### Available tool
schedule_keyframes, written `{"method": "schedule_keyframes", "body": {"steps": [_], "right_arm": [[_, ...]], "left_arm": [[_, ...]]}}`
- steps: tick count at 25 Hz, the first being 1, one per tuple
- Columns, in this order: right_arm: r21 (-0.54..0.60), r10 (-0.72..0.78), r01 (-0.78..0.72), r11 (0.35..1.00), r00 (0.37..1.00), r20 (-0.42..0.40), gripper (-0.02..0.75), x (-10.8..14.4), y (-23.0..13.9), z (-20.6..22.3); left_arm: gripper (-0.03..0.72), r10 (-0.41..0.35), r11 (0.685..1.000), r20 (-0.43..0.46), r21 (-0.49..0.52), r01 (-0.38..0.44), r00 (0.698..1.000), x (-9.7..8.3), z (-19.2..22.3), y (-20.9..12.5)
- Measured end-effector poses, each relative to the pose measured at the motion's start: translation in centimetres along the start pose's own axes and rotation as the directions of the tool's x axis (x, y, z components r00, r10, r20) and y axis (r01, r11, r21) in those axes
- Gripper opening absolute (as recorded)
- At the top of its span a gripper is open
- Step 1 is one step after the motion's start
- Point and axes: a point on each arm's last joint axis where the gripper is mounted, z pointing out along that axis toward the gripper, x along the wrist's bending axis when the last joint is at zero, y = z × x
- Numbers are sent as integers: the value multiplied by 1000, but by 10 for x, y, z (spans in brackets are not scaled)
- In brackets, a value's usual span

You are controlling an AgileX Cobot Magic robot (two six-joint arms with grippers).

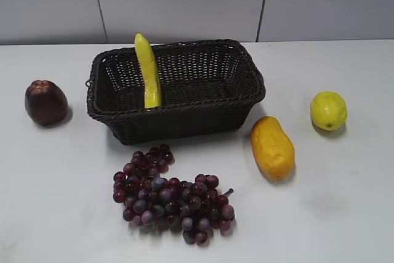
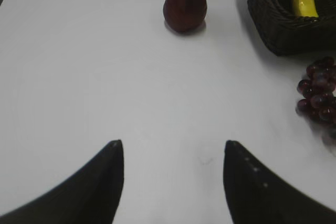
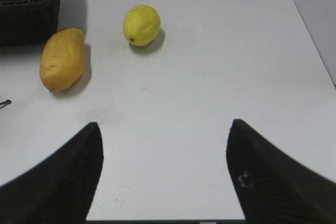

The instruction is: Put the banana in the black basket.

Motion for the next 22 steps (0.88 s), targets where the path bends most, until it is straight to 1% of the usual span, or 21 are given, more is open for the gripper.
{"method": "schedule_keyframes", "body": {"steps": [11, 13, 18, 22], "right_arm": [[0, 0, 0, 1000, 1000, 0, 583, 0, 0, 0], [0, 0, 0, 1000, 1000, 0, 583, 0, 0, 0], [0, 0, 0, 1000, 1000, 0, 583, 0, 0, 0], [0, 0, 0, 1000, 1000, 0, 583, 0, 0, 0]], "left_arm": [[585, 0, 1000, 0, -10, 0, 1000, 0, -1, 0], [585, 2, 999, -1, -37, -2, 1000, 0, -4, -2], [584, 9, 990, -6, -142, -9, 1000, -2, -17, -11], [584, 9, 988, -6, -151, -10, 1000, -2, -18, -12]]}}
